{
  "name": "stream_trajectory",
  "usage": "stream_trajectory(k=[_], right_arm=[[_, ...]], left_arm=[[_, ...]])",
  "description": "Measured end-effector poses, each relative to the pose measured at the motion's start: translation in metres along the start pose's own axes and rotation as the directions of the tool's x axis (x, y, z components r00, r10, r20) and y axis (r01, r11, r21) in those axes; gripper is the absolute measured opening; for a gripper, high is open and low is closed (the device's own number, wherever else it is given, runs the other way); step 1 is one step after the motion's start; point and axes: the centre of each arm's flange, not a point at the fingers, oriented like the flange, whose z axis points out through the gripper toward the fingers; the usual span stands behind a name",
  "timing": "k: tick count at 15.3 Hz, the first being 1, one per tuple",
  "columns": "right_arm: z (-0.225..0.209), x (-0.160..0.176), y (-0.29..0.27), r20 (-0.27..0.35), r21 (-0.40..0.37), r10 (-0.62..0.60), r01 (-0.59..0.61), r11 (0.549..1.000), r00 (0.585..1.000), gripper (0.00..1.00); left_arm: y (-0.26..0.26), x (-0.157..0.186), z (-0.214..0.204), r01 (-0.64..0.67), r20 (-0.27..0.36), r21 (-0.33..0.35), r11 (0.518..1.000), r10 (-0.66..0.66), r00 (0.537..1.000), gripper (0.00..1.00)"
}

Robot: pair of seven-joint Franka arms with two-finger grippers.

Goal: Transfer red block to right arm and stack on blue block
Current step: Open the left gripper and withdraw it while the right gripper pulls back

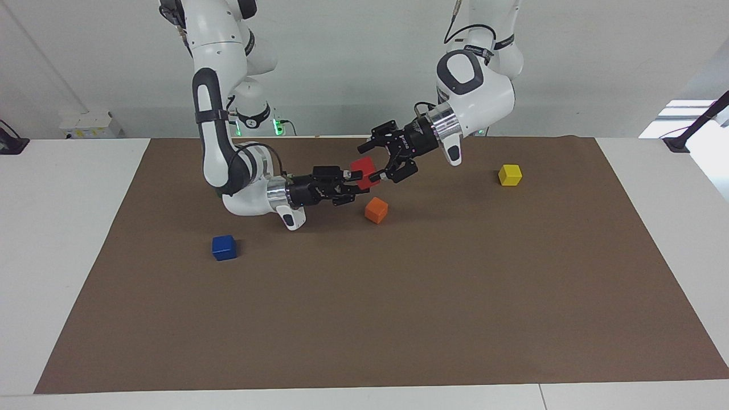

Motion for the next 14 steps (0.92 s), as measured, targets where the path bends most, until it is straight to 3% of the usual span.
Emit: stream_trajectory(k=[4, 7, 11, 14], right_arm=[[0.000, 0.003, -0.003, -0.012, -0.013, 0.001, -0.001, 1.000, 1.000, 0.56], [0.001, 0.006, -0.027, -0.037, -0.038, 0.022, -0.024, 0.999, 0.999, 0.56], [-0.004, 0.003, -0.077, -0.112, -0.266, 0.039, -0.068, 0.962, 0.993, 0.56], [-0.010, -0.001, -0.111, -0.145, -0.406, 0.030, -0.088, 0.910, 0.989, 0.56]], left_arm=[[0.037, 0.019, -0.047, -0.070, 0.034, 0.000, 0.998, 0.070, 0.997, 1.00], [0.066, 0.049, -0.104, -0.129, -0.010, 0.040, 0.991, 0.129, 0.992, 1.00], [0.089, 0.090, -0.184, -0.246, -0.114, 0.097, 0.964, 0.256, 0.960, 1.00], [0.097, 0.104, -0.230, -0.328, -0.237, 0.197, 0.924, 0.369, 0.899, 1.00]])
